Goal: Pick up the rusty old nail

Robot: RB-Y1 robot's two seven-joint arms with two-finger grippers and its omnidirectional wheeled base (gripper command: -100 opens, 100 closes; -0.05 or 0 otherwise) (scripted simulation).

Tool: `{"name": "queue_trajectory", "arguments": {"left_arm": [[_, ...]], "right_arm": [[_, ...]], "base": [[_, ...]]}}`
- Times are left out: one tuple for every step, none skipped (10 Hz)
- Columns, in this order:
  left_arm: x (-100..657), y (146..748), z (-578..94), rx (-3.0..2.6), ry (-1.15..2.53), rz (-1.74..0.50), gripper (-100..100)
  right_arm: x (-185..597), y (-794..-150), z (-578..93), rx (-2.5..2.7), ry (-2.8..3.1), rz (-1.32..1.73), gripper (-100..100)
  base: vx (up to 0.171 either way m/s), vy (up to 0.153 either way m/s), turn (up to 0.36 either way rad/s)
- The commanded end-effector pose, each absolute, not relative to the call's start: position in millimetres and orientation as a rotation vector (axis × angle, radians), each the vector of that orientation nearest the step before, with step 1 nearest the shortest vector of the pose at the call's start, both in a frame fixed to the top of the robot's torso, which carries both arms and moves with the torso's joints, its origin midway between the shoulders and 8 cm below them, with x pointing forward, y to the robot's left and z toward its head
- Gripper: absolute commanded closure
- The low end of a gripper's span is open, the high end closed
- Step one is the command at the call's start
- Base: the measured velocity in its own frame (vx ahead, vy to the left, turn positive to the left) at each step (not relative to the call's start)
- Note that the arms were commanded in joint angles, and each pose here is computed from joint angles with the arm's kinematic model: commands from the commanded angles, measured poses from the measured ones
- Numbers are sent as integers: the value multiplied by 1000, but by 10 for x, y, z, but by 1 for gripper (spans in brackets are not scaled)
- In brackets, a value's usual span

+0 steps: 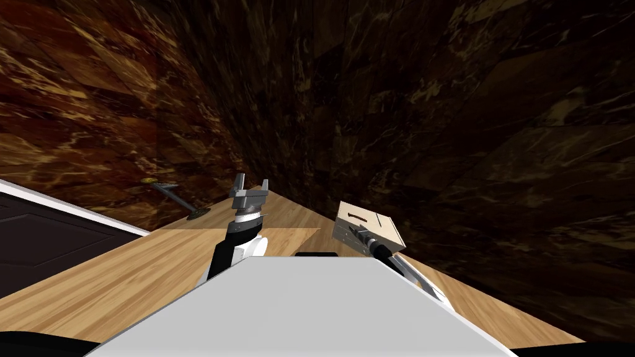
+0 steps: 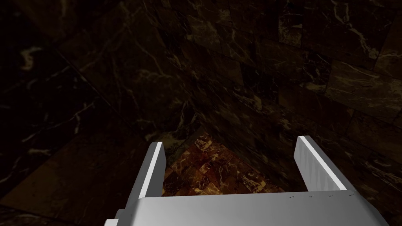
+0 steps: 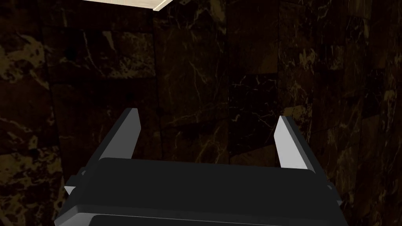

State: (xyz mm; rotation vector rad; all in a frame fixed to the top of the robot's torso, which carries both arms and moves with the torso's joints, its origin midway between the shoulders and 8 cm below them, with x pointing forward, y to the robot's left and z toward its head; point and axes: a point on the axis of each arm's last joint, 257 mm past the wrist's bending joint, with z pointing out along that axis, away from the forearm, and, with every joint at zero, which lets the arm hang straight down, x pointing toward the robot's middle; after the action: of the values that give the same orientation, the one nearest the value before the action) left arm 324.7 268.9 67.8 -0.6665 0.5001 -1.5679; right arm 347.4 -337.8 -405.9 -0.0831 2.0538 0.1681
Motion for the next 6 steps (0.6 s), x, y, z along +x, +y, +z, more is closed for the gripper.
{"name": "queue_trajectory", "arguments": {"left_arm": [[3247, 2689, 678, -666, 500, -1568, 0], [3247, 2689, 678, -666, 500, -1568, 0], [3247, 2689, 678, -666, 500, -1568, 0], [3246, 2689, 678, -666, 500, -1568, 0], [3247, 2689, 678, -666, 500, -1568, 0], [3246, 2689, 678, -667, 500, -1568, 0]], "right_arm": [[3349, -3613, -4266, -170, 2116, 68, -100], [3277, -3748, -4379, -240, 2152, -1, -100], [3240, -3799, -4429, -246, 2164, -16, -100], [3128, -3987, -4573, -324, 2207, -98, -100], [3016, -4173, -4696, -391, 2246, -173, -100], [3016, -4173, -4696, -403, 2245, -178, -100]], "base": [[30, 19, 67], [59, 17, 104], [49, 12, 47], [43, 24, 66], [70, 25, 104], [57, 12, 31]]}}
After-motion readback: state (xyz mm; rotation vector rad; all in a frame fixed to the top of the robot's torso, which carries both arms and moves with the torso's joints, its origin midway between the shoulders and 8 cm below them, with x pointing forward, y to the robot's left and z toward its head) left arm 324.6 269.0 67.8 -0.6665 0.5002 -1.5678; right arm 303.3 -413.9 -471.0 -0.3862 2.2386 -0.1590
